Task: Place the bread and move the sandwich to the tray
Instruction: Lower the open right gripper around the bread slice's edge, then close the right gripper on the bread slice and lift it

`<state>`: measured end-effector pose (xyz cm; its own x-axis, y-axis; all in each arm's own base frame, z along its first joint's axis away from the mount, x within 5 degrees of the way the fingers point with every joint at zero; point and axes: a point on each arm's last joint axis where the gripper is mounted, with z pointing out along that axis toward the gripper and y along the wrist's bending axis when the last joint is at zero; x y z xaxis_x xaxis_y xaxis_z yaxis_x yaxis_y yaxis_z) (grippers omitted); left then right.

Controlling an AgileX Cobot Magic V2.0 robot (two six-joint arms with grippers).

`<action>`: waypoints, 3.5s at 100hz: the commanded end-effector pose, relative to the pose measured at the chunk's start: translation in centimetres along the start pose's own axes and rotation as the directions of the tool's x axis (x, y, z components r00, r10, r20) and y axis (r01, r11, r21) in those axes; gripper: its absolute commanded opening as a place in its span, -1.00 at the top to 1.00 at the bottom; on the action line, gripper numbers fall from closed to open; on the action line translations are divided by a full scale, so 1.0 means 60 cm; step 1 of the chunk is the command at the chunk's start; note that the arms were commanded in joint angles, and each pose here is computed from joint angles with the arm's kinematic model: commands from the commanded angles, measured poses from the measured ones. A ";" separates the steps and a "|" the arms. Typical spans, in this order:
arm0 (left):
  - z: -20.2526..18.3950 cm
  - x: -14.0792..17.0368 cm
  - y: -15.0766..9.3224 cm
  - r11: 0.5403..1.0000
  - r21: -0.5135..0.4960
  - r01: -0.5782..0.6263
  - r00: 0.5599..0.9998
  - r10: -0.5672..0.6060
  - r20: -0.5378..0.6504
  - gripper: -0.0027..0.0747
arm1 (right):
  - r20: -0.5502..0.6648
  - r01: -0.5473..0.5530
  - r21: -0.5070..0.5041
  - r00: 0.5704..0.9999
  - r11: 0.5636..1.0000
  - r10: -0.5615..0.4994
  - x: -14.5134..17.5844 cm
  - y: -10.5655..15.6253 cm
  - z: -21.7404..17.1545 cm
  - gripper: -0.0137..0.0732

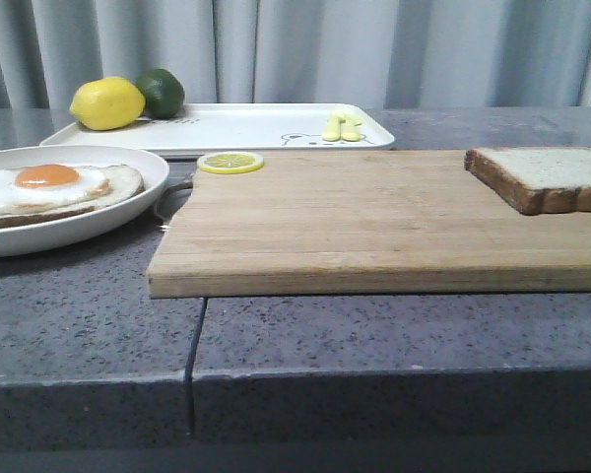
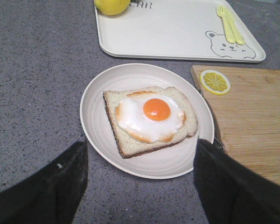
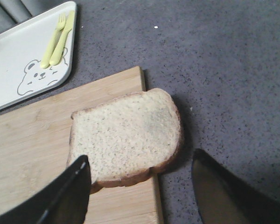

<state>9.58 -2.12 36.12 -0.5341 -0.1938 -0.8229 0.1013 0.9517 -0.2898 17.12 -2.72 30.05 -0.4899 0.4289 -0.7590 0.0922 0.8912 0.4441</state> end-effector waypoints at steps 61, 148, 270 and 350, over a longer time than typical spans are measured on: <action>-0.007 -0.021 -0.008 1.000 0.026 0.013 0.997 -0.015 0.072 -0.24 | -0.067 -0.223 -0.047 0.973 0.974 0.220 0.004 -0.052 0.084 -0.42; -0.007 -0.021 -0.008 1.000 0.026 0.013 0.997 -0.015 0.072 -0.24 | -0.170 -0.280 -0.111 0.951 0.953 0.260 0.006 -0.074 0.143 -0.42; -0.007 -0.021 -0.008 1.000 0.026 0.013 0.997 -0.015 0.072 -0.24 | -0.331 -0.383 -0.198 0.893 0.902 0.306 0.034 -0.083 0.217 -0.34; -0.007 -0.021 -0.008 1.000 0.026 0.013 0.997 -0.015 0.072 -0.24 | -0.214 -0.387 -0.473 0.922 0.792 0.323 -0.035 -0.006 0.154 0.94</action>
<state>9.58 -2.12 36.12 -0.5341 -0.1938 -0.8229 0.1013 0.9517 -0.2898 26.50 -3.55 23.08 -0.6653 0.6198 -0.4162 -0.0043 0.5542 0.8323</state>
